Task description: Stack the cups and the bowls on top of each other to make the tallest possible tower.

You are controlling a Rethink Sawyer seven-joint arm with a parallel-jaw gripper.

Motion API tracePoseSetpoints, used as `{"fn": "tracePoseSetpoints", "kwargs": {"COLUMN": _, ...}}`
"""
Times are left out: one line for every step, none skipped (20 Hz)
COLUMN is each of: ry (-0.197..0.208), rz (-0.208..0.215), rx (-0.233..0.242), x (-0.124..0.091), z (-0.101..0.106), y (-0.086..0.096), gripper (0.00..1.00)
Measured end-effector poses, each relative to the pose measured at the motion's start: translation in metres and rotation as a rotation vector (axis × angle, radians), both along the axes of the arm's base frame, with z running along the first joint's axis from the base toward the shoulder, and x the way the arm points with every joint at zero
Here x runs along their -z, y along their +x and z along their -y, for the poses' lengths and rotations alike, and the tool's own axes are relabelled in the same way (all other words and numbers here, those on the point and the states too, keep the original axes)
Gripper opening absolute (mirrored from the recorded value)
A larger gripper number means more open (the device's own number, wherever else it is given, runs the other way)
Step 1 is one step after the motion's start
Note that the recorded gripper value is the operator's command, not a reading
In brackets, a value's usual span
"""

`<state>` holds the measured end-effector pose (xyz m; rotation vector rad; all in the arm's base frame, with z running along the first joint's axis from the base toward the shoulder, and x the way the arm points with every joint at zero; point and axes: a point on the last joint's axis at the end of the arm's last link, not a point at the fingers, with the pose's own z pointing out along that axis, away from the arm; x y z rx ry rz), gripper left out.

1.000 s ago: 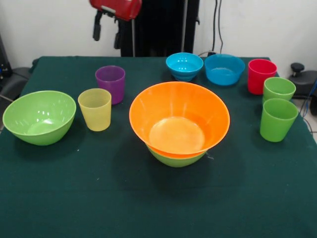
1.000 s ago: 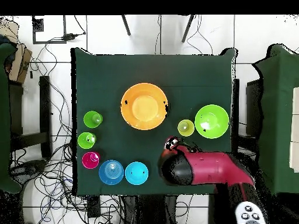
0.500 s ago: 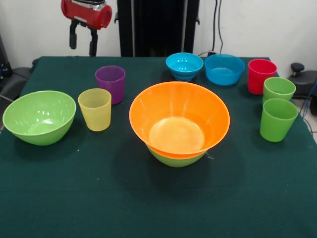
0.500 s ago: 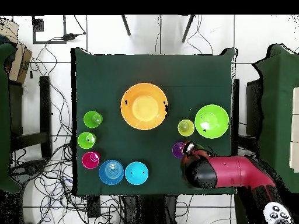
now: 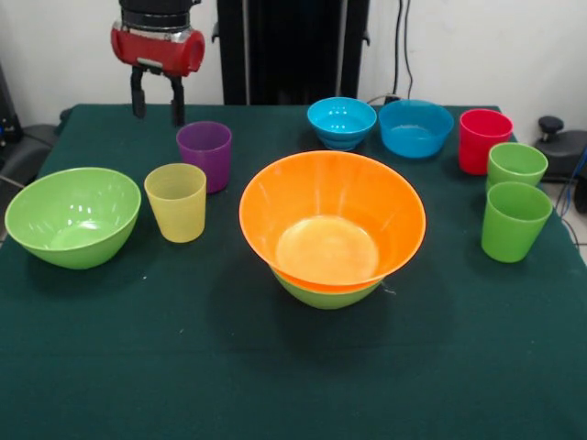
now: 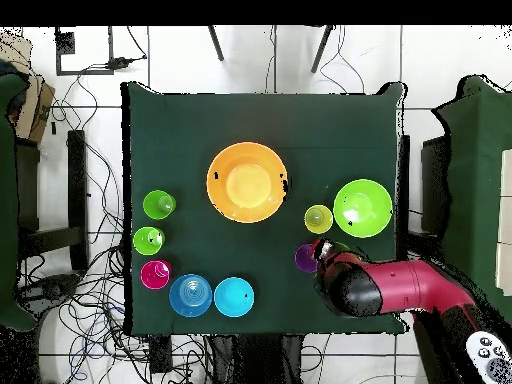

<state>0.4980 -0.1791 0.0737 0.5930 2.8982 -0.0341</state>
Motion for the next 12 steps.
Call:
{"fn": "tracePoseSetpoints", "kwargs": {"ry": 0.009, "rz": 0.004, "rx": -0.017, "x": 0.001, "z": 0.0, "y": 0.002, "gripper": 1.0}}
{"fn": "tracePoseSetpoints", "kwargs": {"ry": 0.013, "rz": 0.005, "rx": -0.027, "x": 0.001, "z": 0.0, "y": 0.003, "gripper": 1.0}}
{"fn": "tracePoseSetpoints", "kwargs": {"ry": 0.025, "rz": 0.008, "rx": -0.063, "x": 0.002, "z": 0.001, "y": 0.005, "gripper": 1.0}}
{"fn": "tracePoseSetpoints", "kwargs": {"ry": 0.036, "rz": 0.011, "rx": -0.1, "x": 0.003, "z": 0.001, "y": 0.008, "gripper": 1.0}}
{"fn": "tracePoseSetpoints", "kwargs": {"ry": 0.043, "rz": 0.012, "rx": -0.139, "x": 0.004, "z": 0.001, "y": 0.01, "gripper": 1.0}}
{"fn": "tracePoseSetpoints", "kwargs": {"ry": 0.049, "rz": 0.014, "rx": -0.178, "x": 0.004, "z": 0.0, "y": 0.012, "gripper": 1.0}}
{"fn": "tracePoseSetpoints", "kwargs": {"ry": 0.052, "rz": 0.015, "rx": -0.201, "x": 0.004, "z": 0.0, "y": 0.013, "gripper": 1.0}}
{"fn": "tracePoseSetpoints", "kwargs": {"ry": 0.057, "rz": 0.014, "rx": -0.246, "x": 0.005, "z": -0.001, "y": 0.014, "gripper": 1.0}}
{"fn": "tracePoseSetpoints", "kwargs": {"ry": 0.062, "rz": 0.009, "rx": -0.287, "x": 0.006, "z": -0.003, "y": 0.015, "gripper": 1.0}}
{"fn": "tracePoseSetpoints", "kwargs": {"ry": 0.067, "rz": 0.005, "rx": -0.328, "x": 0.007, "z": -0.005, "y": 0.016, "gripper": 1.0}}
{"fn": "tracePoseSetpoints", "kwargs": {"ry": 0.071, "rz": 0.0, "rx": -0.362, "x": 0.008, "z": -0.007, "y": 0.016, "gripper": 1.0}}
{"fn": "tracePoseSetpoints", "kwargs": {"ry": 0.075, "rz": -0.006, "rx": -0.397, "x": 0.009, "z": -0.009, "y": 0.016, "gripper": 1.0}}
